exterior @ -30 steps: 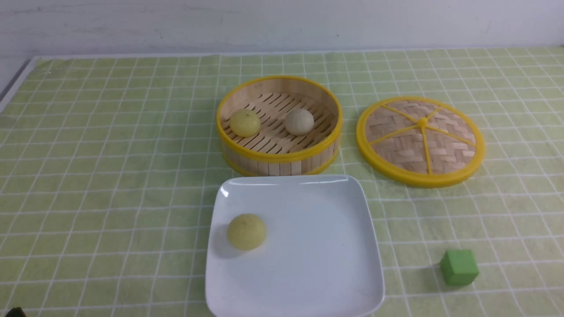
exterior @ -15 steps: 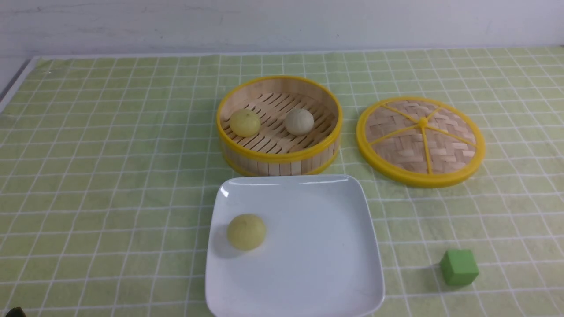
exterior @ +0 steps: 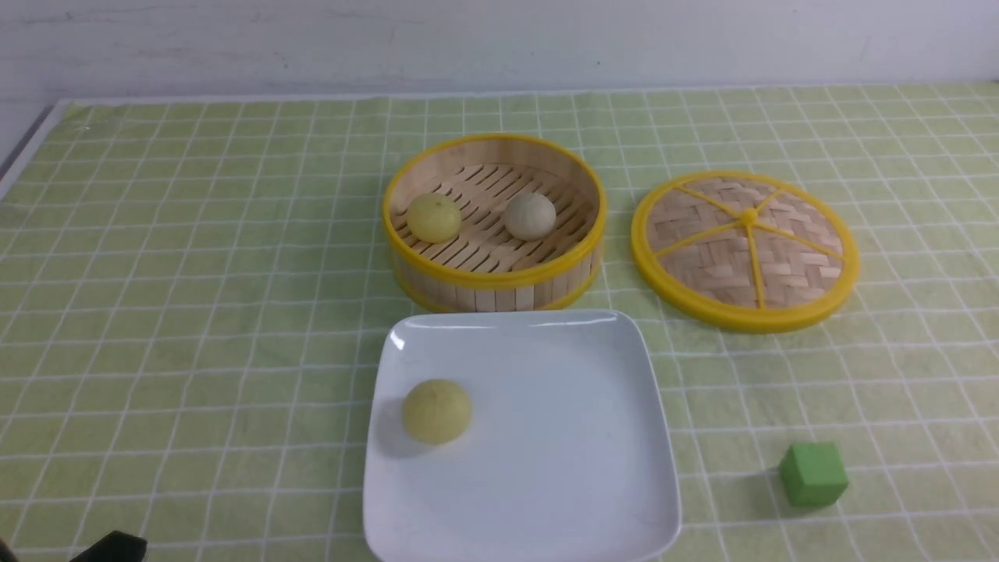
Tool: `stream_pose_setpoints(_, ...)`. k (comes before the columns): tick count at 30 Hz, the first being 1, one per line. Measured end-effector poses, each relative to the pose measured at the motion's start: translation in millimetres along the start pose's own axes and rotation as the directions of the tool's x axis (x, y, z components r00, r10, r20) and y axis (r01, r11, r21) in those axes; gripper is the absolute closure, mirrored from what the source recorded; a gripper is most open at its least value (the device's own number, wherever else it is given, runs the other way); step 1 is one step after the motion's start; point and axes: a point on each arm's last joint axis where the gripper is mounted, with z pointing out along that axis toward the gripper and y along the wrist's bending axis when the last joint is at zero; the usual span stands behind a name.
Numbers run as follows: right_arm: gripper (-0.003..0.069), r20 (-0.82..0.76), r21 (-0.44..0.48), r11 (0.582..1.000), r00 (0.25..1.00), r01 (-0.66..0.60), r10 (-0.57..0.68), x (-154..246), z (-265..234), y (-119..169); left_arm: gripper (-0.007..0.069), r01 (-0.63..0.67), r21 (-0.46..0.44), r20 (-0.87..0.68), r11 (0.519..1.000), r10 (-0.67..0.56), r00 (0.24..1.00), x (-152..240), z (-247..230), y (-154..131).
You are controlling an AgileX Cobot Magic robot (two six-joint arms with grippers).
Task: Put the steamed buns into the plate on the green tablecloth.
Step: 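Reach toward a bun in the bamboo steamer with the right gripper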
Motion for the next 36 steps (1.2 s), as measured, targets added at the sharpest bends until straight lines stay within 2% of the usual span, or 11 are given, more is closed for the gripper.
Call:
stream_pose_setpoints(6,0.0428,0.006,-0.012,0.999,0.999,-0.037,0.037,-1,0,2,0.0386,0.042,0.039,0.016,0.998,-0.043,0.999,-2,0,-3)
stream_pose_setpoints(10,0.05,0.062,-0.064,0.989,0.99,0.133,-0.129,-21,-12,33,0.0428,-0.216,0.106,0.062,0.971,0.21,0.976,-5,-9,-28)
stream_pose_setpoints(13,0.0593,0.064,-0.01,0.929,0.927,0.37,-0.369,-41,-18,59,0.0503,-0.417,0.152,0.107,0.896,0.405,0.908,-7,-23,-58)
stream_pose_setpoints(15,0.0661,-0.081,0.131,0.838,0.848,0.529,-0.523,-58,-13,75,0.0588,-0.555,0.102,0.039,0.825,0.555,0.831,-7,-26,-80)
stream_pose_setpoints(17,0.067,-0.178,0.196,0.807,0.829,0.557,-0.53,-65,-7,81,0.0613,-0.591,0.038,-0.063,0.806,0.592,0.803,-7,-19,-84)
stream_pose_setpoints(19,0.0671,-0.421,0.305,0.764,0.8,0.568,-0.427,-69,14,83,0.0623,-0.639,-0.111,-0.328,0.761,0.578,0.747,-6,-2,-82)
stream_pose_setpoints(21,0.0671,-0.556,0.311,0.752,0.753,0.581,-0.351,-66,30,85,0.0623,-0.671,-0.188,-0.472,0.717,0.533,0.702,-7,9,-80)
stream_pose_setpoints(23,0.0671,-0.684,0.232,0.765,0.66,0.601,-0.311,-57,49,86,0.0623,-0.721,-0.236,-0.599,0.652,0.487,0.636,-10,22,-79)
stream_pose_setpoints(26,0.0659,-0.812,-0.037,0.839,0.473,0.543,-0.342,-35,86,93,0.0623,-0.787,-0.223,-0.698,0.576,0.469,0.541,-16,43,-83)
stream_pose_setpoints(30,0.0613,-0.83,-0.235,0.889,0.395,0.392,-0.394,-25,117,110,0.0623,-0.804,-0.203,-0.726,0.559,0.465,0.506,-19,57,-89)
stream_pose_setpoints(36,0.0482,-0.764,-0.448,0.83,0.34,0.331,-0.548,-12,182,157,0.0596,-0.805,-0.204,-0.721,0.557,0.471,0.508,-22,66,-92)
